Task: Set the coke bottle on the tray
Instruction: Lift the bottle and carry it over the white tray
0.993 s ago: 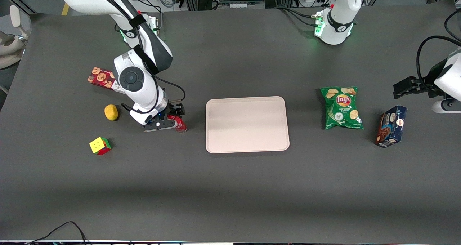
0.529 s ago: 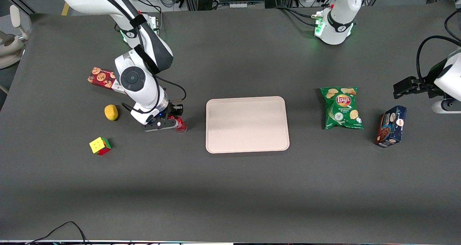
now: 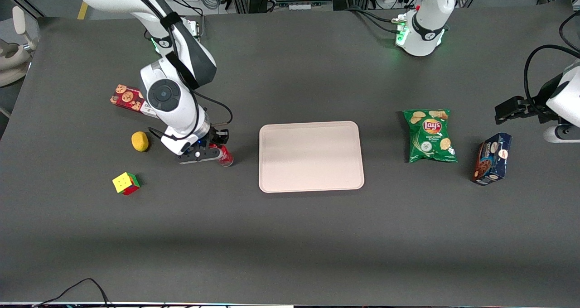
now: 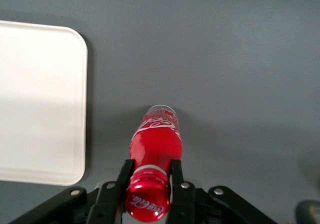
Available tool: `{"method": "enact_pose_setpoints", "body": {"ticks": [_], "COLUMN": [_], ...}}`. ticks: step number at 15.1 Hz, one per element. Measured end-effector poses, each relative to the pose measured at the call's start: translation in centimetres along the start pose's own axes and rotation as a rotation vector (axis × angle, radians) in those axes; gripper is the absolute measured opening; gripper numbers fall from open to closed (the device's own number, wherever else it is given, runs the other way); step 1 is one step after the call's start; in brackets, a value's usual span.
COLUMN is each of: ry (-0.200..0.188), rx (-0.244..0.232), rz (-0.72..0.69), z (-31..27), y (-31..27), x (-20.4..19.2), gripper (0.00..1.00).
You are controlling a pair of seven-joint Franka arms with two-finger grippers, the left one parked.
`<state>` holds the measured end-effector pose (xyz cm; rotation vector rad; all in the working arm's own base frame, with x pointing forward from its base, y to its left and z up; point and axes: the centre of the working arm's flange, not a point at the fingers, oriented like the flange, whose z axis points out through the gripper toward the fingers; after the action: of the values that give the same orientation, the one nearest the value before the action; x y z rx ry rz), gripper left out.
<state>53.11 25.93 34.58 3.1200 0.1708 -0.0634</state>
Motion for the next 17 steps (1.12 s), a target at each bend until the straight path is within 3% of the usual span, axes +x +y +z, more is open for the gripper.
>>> {"method": "enact_pose_setpoints", "body": {"ticks": [4,8,13,17], "ry": [-0.002,0.007,0.046,0.014], "rx": [-0.034,-0.037,0.034,0.069], "rz": [0.013,0.002,0.057,0.107], "z": [-10.0,-17.8,-23.3,-21.5], "y": [0.3,-1.1,-5.0,-11.1], "x": [0.2,-0.3,-1.5,-0.9], "gripper": [0.34,0.34,0.34,0.34]}}
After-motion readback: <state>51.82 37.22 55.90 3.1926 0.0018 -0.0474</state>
